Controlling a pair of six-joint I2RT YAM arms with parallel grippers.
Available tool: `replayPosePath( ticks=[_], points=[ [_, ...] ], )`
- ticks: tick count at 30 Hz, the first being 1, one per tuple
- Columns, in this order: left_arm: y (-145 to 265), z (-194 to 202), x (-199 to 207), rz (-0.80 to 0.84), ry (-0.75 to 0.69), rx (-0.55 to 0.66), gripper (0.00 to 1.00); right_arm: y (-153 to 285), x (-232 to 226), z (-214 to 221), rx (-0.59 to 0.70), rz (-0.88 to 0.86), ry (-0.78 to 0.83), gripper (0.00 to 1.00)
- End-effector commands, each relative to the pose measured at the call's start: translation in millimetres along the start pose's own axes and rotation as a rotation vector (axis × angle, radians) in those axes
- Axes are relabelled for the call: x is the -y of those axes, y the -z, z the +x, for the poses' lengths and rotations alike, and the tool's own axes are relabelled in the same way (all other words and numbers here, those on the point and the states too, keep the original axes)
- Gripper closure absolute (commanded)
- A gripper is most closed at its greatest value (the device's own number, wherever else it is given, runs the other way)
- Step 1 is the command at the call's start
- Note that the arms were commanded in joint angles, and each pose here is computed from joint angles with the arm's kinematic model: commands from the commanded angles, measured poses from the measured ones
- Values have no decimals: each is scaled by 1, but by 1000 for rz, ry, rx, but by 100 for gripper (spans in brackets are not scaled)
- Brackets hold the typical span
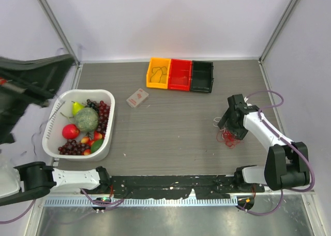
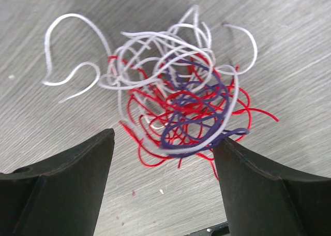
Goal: Untangle the cables
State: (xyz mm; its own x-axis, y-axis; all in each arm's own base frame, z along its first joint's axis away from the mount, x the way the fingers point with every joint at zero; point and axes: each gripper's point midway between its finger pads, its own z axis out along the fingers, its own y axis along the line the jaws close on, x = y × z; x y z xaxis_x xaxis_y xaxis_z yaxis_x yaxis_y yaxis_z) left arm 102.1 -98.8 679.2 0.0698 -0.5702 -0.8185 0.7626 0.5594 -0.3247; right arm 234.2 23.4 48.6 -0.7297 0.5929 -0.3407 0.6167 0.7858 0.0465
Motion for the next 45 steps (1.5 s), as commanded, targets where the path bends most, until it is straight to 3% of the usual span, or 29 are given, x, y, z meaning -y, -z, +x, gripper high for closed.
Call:
replayPosePath(
  ticks=[1, 11, 25, 30, 35, 45],
  points=[
    [-64, 92, 22, 34, -40, -210, 100, 33, -29, -26, 80, -170, 75, 19],
    [-94, 110, 25, 4, -73, -247, 100, 67, -47, -30, 96, -295, 128, 19],
    [-111, 244, 6, -43, -153, -511, 100, 81, -41, -52, 162, -235, 175, 19],
    [-91, 317, -20, -93, -140, -663, 100, 83, -50, -47, 122, -281, 206, 19],
    [-62, 379, -45, -143, -57, -809, 100, 100, -73, -31, 70, -456, 252, 19],
    [-5, 494, -93, -267, 125, -1074, 100, 117, -78, -20, 70, -513, 318, 19]
  ],
)
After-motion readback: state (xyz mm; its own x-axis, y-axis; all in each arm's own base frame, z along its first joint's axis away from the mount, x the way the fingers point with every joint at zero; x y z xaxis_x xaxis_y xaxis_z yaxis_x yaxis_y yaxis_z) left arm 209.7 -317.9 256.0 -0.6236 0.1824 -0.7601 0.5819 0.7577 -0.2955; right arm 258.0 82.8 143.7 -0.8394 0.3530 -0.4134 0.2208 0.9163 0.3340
